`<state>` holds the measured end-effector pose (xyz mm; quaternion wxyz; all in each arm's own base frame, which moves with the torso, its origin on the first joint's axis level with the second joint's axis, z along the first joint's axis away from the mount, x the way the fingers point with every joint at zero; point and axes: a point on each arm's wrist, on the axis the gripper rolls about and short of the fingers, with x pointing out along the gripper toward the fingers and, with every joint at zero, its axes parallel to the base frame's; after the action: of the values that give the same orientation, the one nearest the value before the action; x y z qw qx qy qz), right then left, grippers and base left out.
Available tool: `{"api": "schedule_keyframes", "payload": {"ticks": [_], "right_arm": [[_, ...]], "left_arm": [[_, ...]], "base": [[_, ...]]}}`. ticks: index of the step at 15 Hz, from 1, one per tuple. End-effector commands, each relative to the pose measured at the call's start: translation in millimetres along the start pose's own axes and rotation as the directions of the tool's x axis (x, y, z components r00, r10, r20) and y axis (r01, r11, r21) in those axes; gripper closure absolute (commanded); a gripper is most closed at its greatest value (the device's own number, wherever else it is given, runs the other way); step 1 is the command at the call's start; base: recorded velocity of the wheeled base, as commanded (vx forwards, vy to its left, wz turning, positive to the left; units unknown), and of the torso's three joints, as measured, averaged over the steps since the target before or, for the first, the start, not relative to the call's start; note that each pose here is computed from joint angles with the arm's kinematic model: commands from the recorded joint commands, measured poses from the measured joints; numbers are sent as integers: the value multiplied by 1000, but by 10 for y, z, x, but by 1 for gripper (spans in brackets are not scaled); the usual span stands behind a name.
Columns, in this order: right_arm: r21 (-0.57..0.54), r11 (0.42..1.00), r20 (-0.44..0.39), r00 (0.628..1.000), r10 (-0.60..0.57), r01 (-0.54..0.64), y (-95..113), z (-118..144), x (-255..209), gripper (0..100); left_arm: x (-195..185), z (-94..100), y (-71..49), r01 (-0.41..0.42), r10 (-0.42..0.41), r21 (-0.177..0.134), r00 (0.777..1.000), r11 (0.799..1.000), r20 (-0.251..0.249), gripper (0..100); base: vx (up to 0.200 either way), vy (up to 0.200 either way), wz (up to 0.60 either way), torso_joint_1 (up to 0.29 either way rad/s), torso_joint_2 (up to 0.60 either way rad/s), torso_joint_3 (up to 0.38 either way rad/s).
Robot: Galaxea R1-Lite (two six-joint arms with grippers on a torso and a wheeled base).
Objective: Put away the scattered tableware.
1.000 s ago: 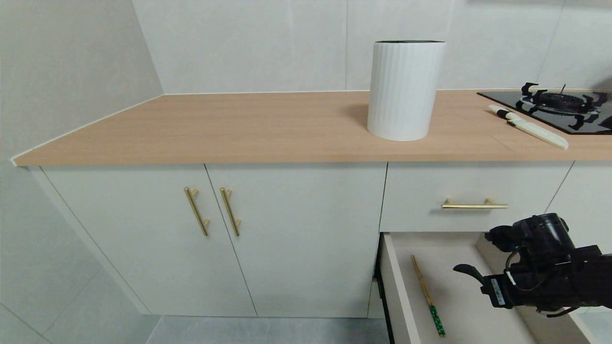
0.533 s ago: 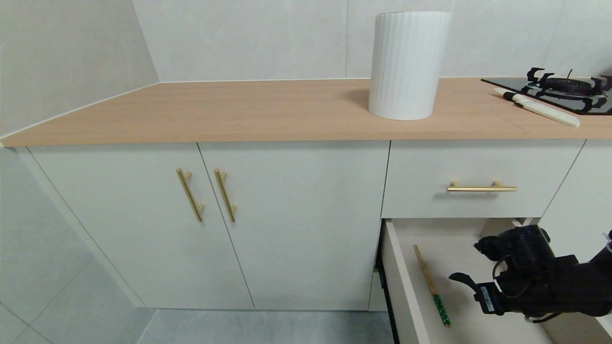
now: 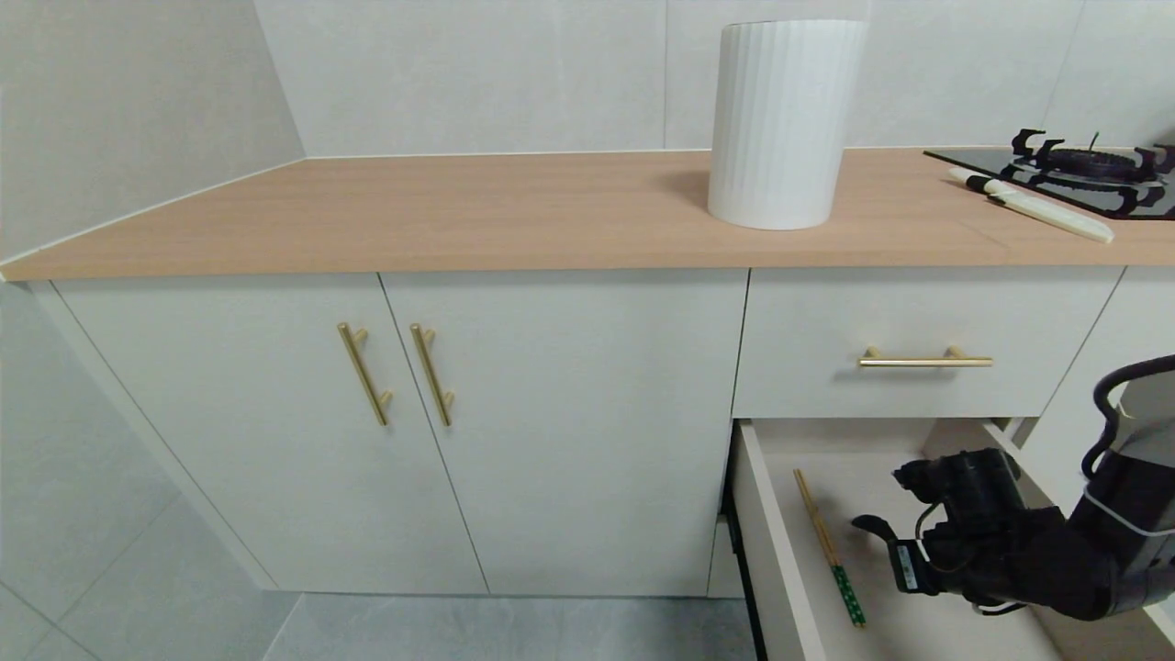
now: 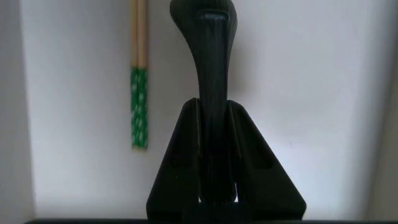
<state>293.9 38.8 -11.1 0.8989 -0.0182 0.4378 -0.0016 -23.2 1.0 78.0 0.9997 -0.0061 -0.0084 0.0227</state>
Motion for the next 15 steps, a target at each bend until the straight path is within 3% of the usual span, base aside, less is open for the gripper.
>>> {"api": "schedule_keyframes", "payload": {"ticks": [1,11,12,15], "right_arm": [[-5,1000,-38,999,-14,13,8,-124,189,100],[22,998,-3,999,-51,51,-88,-93,336,100],[21,999,-3,999,-51,51,-87,-94,344,0],[21,999,2,999,-50,50,-87,-83,339,0]], "left_arm": [[0,0,0,0,0,0,1000,1000,0,0],[0,0,0,0,0,0,1000,1000,0,0],[0,0,0,0,0,0,1000,1000,0,0],[0,0,0,0,0,0,1000,1000,0,0]], "base": [[0,0,0,0,0,0],[0,0,0,0,0,0],[0,0,0,0,0,0],[0,0,0,0,0,0]]}}
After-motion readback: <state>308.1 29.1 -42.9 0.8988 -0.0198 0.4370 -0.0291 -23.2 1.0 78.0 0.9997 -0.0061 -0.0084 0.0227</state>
